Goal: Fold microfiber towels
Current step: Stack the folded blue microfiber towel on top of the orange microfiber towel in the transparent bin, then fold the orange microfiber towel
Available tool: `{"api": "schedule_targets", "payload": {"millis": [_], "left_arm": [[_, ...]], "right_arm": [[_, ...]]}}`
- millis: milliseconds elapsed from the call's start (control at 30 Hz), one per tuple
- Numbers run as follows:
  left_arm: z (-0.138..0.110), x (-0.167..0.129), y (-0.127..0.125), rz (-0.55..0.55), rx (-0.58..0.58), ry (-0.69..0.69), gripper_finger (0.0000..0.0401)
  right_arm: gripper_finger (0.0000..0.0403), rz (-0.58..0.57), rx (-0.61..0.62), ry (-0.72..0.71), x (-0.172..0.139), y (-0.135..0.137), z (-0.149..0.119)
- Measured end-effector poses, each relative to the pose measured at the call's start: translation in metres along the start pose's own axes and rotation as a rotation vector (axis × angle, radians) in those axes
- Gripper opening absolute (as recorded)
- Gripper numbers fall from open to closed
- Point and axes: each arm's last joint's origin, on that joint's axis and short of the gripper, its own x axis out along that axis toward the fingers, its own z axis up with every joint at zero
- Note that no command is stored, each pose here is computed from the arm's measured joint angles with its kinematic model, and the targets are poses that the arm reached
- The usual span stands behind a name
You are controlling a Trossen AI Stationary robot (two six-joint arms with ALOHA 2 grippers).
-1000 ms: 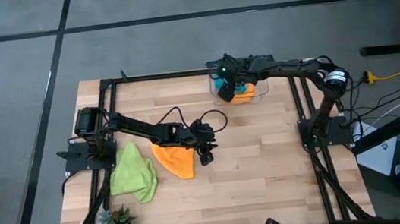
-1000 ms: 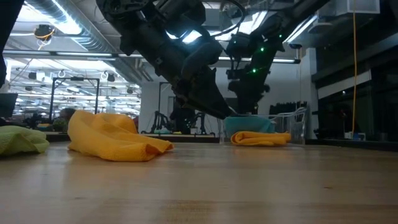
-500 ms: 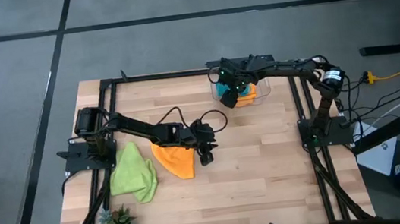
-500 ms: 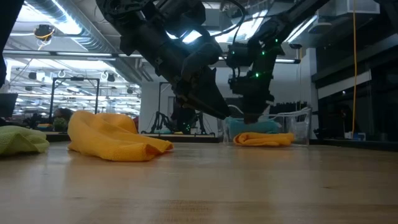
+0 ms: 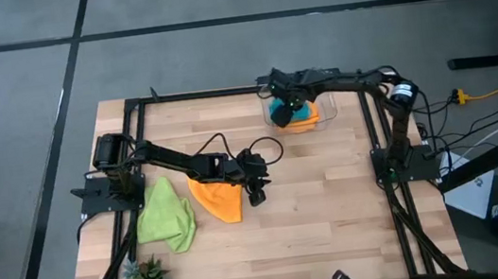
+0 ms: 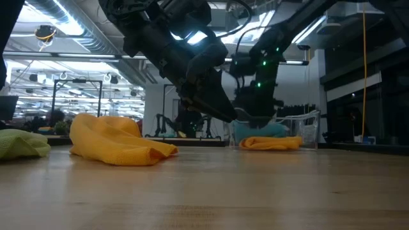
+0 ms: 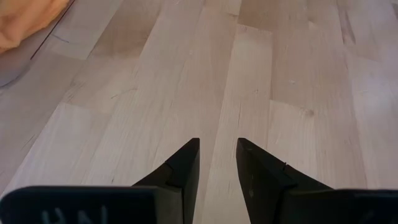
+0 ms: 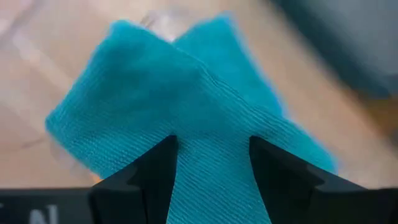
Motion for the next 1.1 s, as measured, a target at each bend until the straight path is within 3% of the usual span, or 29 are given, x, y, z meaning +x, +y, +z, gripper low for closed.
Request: {"api": "schedule_targets", "payload": {"millis": [200, 633, 1100], "left_arm": [[0.0, 0.0, 0.0, 0.0, 0.0, 0.0, 0.0099], [0.001, 0.0, 0.001, 0.0, 0.026, -0.009, 0.0099], [0.007, 0.001, 0.015, 0.026, 0.016, -0.037, 0.0099]], "right_arm": [[0.0204, 0.026, 0.009, -0.002, 0.007, 0.002, 0.002], [0.0204, 0.04, 0.012, -0.07, -0.035, 0.002, 0.021], [0.0204, 0.098, -0.07, -0.103, -0.075, 0.023, 0.034]]}}
